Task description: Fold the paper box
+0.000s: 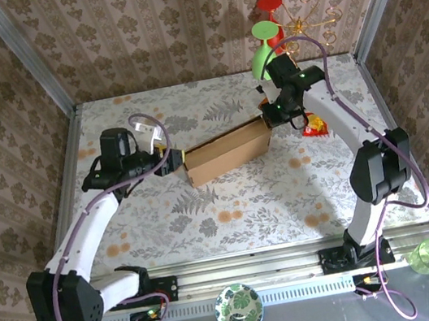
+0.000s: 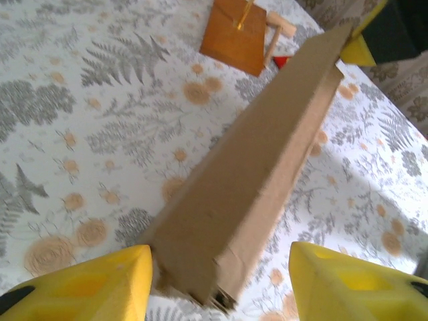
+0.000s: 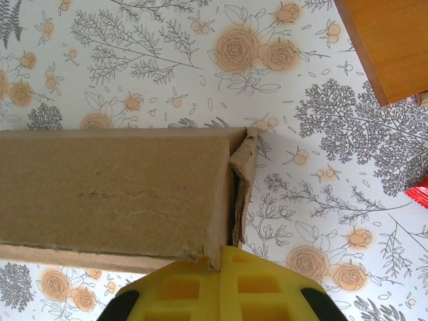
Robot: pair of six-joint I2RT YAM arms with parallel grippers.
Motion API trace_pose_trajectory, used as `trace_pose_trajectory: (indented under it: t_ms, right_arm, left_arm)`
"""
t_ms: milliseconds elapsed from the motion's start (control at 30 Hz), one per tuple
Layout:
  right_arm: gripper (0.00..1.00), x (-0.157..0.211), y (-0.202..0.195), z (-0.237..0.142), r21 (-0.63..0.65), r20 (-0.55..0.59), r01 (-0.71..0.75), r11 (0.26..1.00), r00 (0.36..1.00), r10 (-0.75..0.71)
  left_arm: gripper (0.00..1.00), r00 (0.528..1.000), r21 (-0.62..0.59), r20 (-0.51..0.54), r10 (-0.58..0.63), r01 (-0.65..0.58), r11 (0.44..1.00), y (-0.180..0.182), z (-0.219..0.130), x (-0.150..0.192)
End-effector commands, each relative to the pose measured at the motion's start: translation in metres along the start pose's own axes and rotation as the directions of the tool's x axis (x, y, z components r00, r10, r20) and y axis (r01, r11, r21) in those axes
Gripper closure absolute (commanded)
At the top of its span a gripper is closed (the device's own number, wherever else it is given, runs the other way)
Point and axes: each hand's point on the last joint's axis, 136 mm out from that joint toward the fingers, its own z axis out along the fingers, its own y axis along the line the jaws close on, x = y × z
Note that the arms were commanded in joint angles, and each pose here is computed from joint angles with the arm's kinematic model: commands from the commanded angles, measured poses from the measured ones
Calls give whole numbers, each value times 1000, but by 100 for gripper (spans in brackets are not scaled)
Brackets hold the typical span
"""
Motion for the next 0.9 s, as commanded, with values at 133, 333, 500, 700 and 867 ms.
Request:
trace_pose_trajectory:
  t_ms: [133, 333, 500, 700, 867]
  right_arm:
    - [100, 3, 4, 3, -9, -43, -16, 1000, 999, 15]
    - [100, 2, 4, 4, -10, -55, -23, 1000, 998, 22]
    - [100, 3, 3, 5, -10, -65, -27, 1000, 998, 26]
    - [100, 3, 5, 6, -16, -67, -31, 999, 997, 30]
    - [100, 4, 5, 6, -17, -70, -36, 999, 997, 35]
  left_arm:
    - [48, 993, -53, -116, 9, -16, 998, -5, -2, 6]
    - [51, 983, -90, -181, 26, -43, 995, 0, 5, 14]
    - [52, 977, -141, -209, 46, -77, 987, 9, 7, 15]
    - [57, 976, -148, -218, 30, -63, 987, 17, 19, 13]
    - [63, 976, -149, -216, 20, -53, 987, 20, 28, 8]
